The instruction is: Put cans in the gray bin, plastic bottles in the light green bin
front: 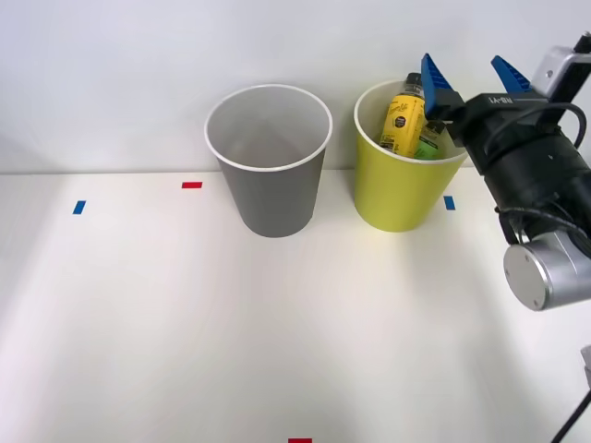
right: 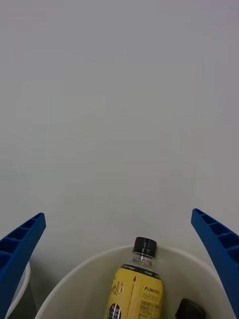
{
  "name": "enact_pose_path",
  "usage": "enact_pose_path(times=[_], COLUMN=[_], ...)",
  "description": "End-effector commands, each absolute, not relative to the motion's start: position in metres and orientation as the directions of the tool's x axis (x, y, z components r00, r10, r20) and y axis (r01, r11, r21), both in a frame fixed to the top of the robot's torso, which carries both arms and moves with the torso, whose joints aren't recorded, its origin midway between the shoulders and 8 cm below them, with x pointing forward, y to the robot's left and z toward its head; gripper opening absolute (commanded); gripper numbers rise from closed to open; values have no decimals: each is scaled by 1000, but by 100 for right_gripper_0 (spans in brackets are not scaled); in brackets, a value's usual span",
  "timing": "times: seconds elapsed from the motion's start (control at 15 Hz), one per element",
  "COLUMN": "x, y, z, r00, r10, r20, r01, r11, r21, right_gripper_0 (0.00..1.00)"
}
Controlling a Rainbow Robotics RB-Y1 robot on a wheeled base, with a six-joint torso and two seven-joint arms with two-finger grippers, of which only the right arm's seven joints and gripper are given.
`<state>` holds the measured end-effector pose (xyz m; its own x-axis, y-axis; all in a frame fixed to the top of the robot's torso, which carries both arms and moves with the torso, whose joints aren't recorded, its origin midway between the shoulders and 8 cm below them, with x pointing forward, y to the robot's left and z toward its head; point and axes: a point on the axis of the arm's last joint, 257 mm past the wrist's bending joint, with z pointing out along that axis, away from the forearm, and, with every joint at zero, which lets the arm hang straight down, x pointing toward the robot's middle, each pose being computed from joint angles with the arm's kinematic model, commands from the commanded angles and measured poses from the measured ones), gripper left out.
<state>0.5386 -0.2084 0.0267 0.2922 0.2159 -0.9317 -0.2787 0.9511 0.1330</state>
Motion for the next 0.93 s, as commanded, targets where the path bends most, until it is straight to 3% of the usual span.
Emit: enact_pose_path(times=[0.07, 0.53, 0.93], x=[498, 407, 347], y=[-217, -253, -274], z=[17, -21, -69], r00=[302, 361, 303], r10=[190, 164, 167], r20=[-934, -918, -938], r01=[-255, -156, -73], r11=[960, 981, 986], r21=[113, 113, 152], right_gripper_0=[100, 100, 100])
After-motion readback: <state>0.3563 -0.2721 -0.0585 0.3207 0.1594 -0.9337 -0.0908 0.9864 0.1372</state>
